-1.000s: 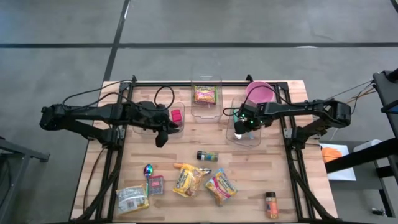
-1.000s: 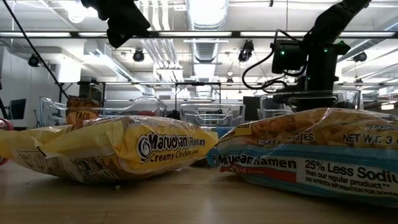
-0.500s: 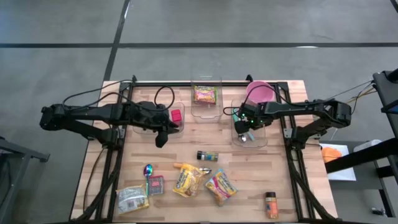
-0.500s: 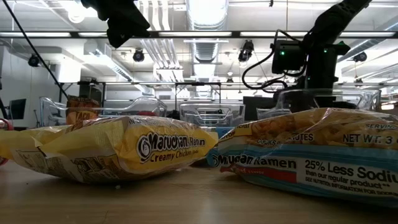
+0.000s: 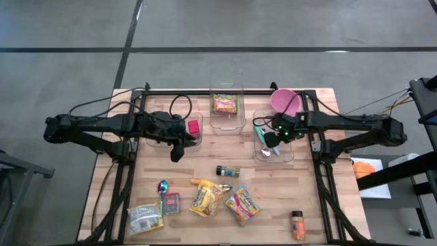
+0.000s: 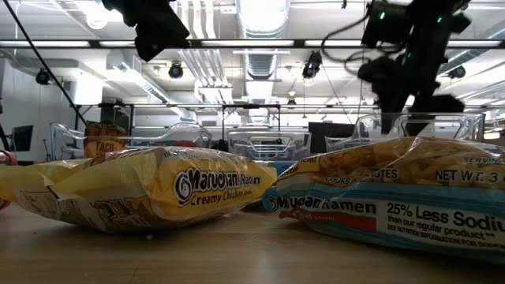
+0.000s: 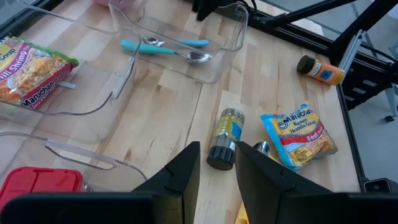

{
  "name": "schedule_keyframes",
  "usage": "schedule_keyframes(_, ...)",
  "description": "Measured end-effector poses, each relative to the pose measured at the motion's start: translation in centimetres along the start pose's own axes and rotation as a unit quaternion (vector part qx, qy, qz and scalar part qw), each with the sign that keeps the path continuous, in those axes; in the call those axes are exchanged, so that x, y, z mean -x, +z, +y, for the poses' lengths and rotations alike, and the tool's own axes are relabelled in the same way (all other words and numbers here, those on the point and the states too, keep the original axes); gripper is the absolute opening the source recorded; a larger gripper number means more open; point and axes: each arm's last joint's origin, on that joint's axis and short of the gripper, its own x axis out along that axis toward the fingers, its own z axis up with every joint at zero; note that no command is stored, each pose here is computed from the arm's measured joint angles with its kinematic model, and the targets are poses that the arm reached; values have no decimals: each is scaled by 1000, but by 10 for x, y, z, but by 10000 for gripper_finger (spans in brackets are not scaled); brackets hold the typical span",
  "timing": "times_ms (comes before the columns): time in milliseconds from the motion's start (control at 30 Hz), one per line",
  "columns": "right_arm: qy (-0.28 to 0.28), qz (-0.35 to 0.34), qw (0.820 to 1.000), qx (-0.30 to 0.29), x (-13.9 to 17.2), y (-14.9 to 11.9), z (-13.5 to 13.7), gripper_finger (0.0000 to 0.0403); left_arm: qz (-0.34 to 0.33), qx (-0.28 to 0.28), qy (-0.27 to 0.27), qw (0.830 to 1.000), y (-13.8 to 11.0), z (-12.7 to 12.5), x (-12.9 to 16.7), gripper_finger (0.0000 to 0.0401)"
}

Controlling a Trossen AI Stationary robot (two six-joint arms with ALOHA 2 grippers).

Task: Pick & Place Food Item
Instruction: Put the orange seasoning bottle into the left transparent bin

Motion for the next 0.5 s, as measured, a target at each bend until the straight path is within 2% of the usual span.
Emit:
schedule_keyframes(167,-16,-1,1000,3,32,-17,11,226,0,0,0,1000,0,0,0,108)
schedule_keyframes(367,-74,26,997,-12,62,-39,27,226,0,0,0,1000,0,0,0,108)
schedule_keyframes(500,-88,41,995,-6,75,-60,42,226,0,23,0,1000,0,0,0,108)
